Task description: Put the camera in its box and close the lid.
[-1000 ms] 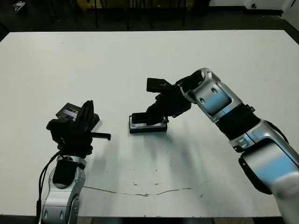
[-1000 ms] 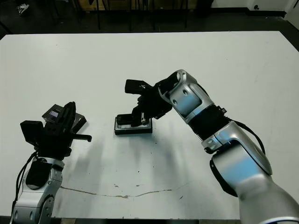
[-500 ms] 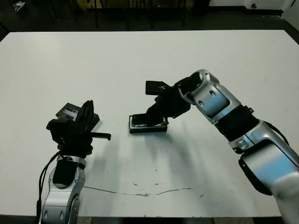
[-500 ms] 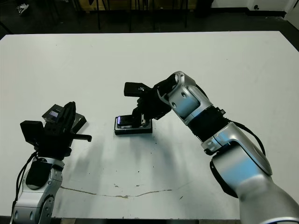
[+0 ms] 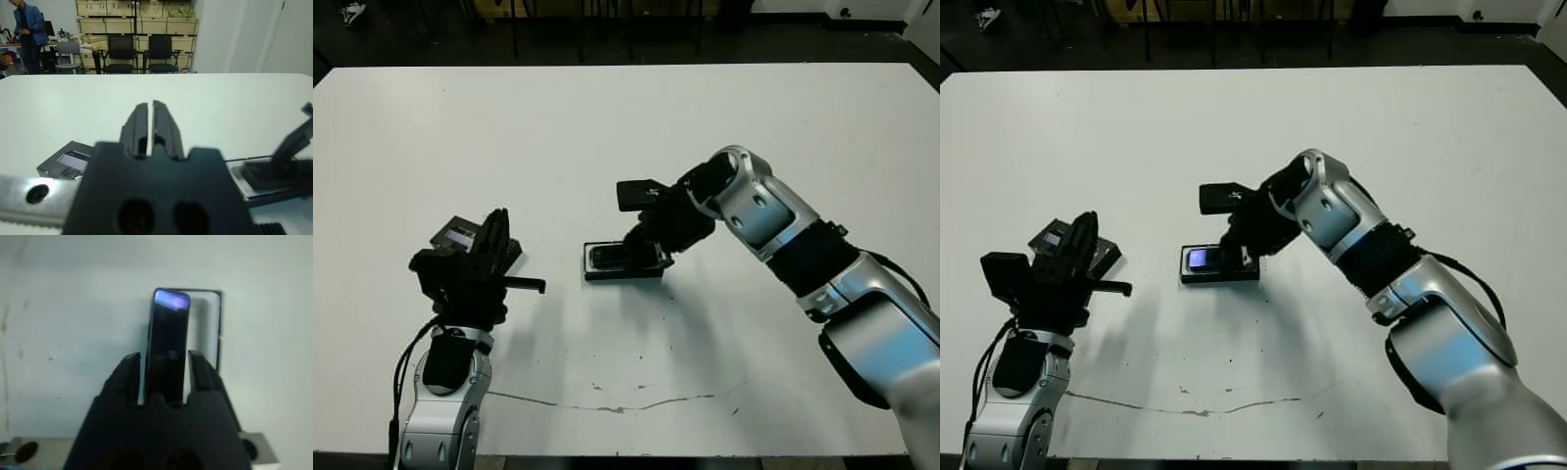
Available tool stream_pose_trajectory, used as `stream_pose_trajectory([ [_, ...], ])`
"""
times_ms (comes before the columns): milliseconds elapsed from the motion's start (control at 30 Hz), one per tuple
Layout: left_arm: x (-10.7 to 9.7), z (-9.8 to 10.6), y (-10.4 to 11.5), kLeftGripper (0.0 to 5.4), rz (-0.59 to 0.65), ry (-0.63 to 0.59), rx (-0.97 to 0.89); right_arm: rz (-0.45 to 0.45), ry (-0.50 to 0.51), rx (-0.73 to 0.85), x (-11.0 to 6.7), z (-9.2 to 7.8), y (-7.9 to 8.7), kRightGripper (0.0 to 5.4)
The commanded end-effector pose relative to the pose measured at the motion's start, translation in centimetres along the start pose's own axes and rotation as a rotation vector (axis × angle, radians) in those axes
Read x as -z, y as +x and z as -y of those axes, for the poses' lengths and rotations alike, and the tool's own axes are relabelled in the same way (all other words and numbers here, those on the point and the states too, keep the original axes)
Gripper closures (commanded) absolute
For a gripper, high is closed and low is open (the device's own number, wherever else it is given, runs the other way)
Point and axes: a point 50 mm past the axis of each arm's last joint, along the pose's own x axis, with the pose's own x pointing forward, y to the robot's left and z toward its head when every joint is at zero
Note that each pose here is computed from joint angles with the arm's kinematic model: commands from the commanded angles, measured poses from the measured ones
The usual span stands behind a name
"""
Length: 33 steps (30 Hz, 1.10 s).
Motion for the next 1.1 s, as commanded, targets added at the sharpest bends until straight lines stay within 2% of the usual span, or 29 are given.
stream_pose_trajectory([
  [33, 0.3, 0.0, 0.0, 5.4, -0.029, 0.004, -0.01, -0.005, 0.013, -0.025, 0.6, 0.0, 0.0, 2.92],
  [133, 0.3, 0.1, 0.0, 5.4, -0.028, -0.004, -0.004, -0.005, 0.01, -0.032, 0.6, 0.1, -0.2, 2.38],
  [367, 0.5, 0.0, -0.2, 5.4, -0.032, -0.002, -0.003, 0.024, -0.074, 0.029, 0.5, 0.5, -0.8, 1.18],
  [467, 0.6, 0.1, -0.2, 5.4, -0.032, 0.012, 0.002, 0.054, -0.032, 0.074, 0.9, 0.7, -0.9, 0.64],
  [600, 0.5, 0.2, -0.2, 5.4, -0.03, 0.008, 0.002, 0.095, -0.008, 0.211, 1.2, 0.7, -1.0, 0.02],
  [700, 0.6, 0.2, -0.3, 5.4, -0.032, 0.007, 0.002, 0.126, 0.031, 0.255, 1.4, 0.5, -1.4, 0.02],
  [867, 0.5, 0.3, -0.3, 5.4, -0.034, 0.008, -0.005, 0.205, 0.029, 0.339, 1.5, 0.0, -2.8, 0.02],
  [1000, 0.5, 0.3, -0.3, 5.4, -0.028, 0.011, -0.004, 0.321, 0.096, 0.428, 2.0, -0.8, -4.6, 0.44],
  [1100, 0.5, 0.2, -0.3, 5.4, -0.028, 0.008, -0.004, 0.381, 0.114, 0.491, 2.8, -1.8, -5.9, 1.0],
])
